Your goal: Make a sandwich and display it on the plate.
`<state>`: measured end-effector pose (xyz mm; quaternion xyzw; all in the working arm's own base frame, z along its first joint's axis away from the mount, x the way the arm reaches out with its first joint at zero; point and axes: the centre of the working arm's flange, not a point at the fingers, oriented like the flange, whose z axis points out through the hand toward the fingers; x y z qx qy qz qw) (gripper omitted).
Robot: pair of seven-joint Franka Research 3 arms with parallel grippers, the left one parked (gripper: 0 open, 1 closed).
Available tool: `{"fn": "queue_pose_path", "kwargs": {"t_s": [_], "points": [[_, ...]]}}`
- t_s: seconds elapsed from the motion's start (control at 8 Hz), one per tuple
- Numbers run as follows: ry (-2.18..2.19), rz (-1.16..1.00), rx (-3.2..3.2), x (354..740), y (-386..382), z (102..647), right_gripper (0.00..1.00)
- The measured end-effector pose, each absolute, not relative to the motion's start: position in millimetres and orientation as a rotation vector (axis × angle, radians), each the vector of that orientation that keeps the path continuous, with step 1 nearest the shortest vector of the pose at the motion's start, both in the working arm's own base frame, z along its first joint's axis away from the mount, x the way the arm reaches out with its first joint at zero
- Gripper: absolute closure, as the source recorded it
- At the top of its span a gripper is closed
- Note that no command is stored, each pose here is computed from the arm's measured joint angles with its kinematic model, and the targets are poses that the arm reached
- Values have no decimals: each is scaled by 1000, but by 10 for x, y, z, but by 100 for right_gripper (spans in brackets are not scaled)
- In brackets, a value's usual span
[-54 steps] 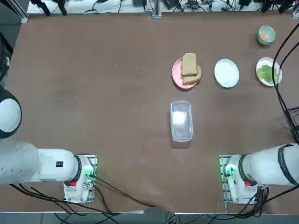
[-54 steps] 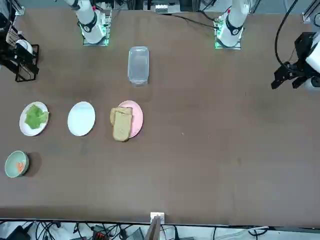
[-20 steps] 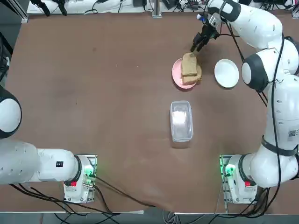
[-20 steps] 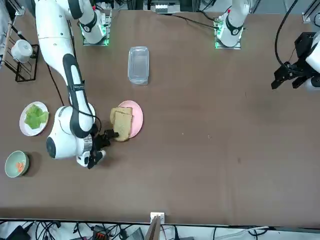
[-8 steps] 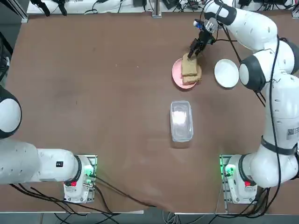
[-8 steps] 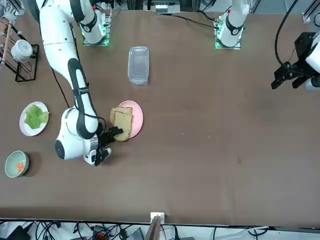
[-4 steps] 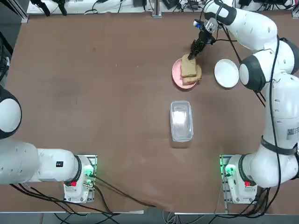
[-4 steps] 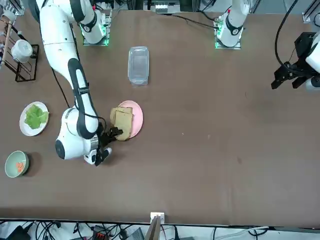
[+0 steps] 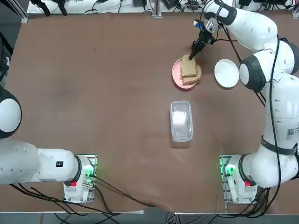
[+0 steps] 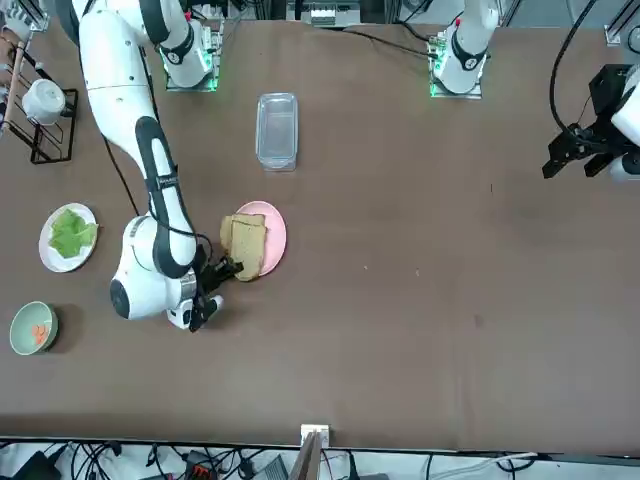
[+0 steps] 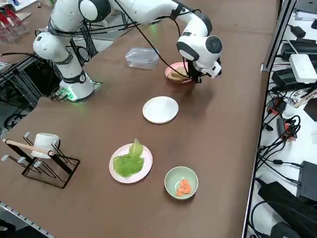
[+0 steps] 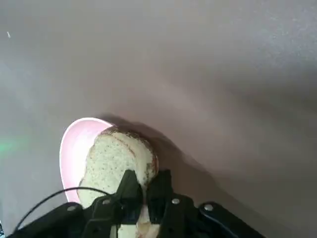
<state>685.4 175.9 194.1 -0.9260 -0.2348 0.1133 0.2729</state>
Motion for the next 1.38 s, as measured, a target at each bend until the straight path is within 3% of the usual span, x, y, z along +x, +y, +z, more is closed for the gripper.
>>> {"fn": "queue_pose_path", "kwargs": {"t_s": [0.5, 1.0, 1.38], "points": [[-570, 278, -2509, 6933, 1748, 2120, 92], [-384, 210, -2553, 7044, 1719, 2932, 92], [-223, 214, -2592, 7064, 1270, 3461, 92]]}}
